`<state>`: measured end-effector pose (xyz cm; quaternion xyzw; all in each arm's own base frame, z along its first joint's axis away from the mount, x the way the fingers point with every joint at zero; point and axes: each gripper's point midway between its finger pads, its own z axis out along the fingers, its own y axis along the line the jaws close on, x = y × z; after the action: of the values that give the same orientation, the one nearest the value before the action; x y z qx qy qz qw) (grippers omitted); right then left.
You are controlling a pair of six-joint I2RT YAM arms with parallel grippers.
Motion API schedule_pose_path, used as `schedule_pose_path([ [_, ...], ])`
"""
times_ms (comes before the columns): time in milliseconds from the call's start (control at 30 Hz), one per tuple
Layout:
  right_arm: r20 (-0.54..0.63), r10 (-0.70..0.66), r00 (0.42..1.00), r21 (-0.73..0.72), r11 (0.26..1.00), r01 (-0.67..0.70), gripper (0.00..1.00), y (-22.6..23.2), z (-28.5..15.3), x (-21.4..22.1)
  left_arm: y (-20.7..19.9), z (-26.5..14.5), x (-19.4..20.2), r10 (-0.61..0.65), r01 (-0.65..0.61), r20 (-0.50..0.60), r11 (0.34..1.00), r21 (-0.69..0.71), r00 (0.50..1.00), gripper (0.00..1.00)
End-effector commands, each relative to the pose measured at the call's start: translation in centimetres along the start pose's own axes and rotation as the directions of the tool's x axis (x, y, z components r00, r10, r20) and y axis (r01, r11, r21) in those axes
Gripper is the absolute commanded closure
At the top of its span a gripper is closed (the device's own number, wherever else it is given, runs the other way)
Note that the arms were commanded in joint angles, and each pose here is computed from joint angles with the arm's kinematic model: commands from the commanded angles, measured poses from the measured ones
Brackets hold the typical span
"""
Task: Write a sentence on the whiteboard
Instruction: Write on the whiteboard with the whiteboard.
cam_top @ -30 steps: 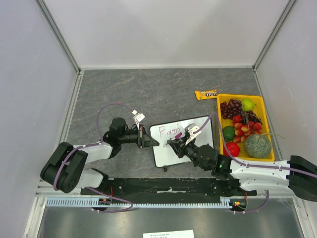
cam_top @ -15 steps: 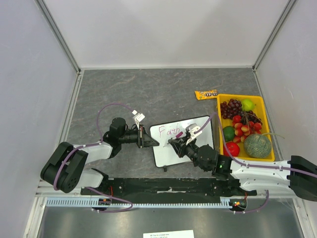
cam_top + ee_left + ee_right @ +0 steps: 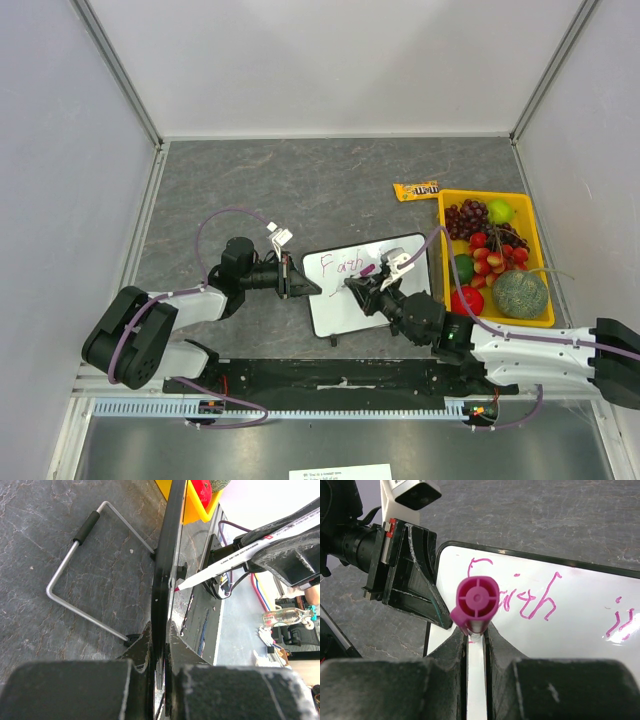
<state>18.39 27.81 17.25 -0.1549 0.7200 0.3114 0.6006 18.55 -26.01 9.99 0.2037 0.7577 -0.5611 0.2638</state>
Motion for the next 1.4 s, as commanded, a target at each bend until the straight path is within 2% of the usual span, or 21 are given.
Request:
schedule_pose_path([
  [0,0.094,0.043,0.995,-0.023,0.999,-0.041,1.00,1.2,0.2,-3.9,2.5,-0.1,2.4,0.000,-0.006,-0.064,0.996,-0.095,0.998,0.98],
  [167,0.092,0.038,0.995,-0.034,0.999,-0.035,1.00,1.7,0.6,-4.1,2.5,-0.1,2.5,-0.003,-0.003,-0.065,0.996,-0.094,0.998,0.98],
  [700,0.010,0.021,1.000,0.008,1.000,-0.022,1.00,0.4,0.6,-0.9,2.5,-0.1,2.5,-0.001,-0.005,-0.067,0.996,-0.091,0.998,0.98],
  [1367,-0.068,0.025,0.997,-0.020,0.999,-0.027,1.00,0.4,-0.4,1.4,2.5,-0.1,2.5,-0.006,-0.001,-0.067,0.996,-0.093,0.998,0.98],
])
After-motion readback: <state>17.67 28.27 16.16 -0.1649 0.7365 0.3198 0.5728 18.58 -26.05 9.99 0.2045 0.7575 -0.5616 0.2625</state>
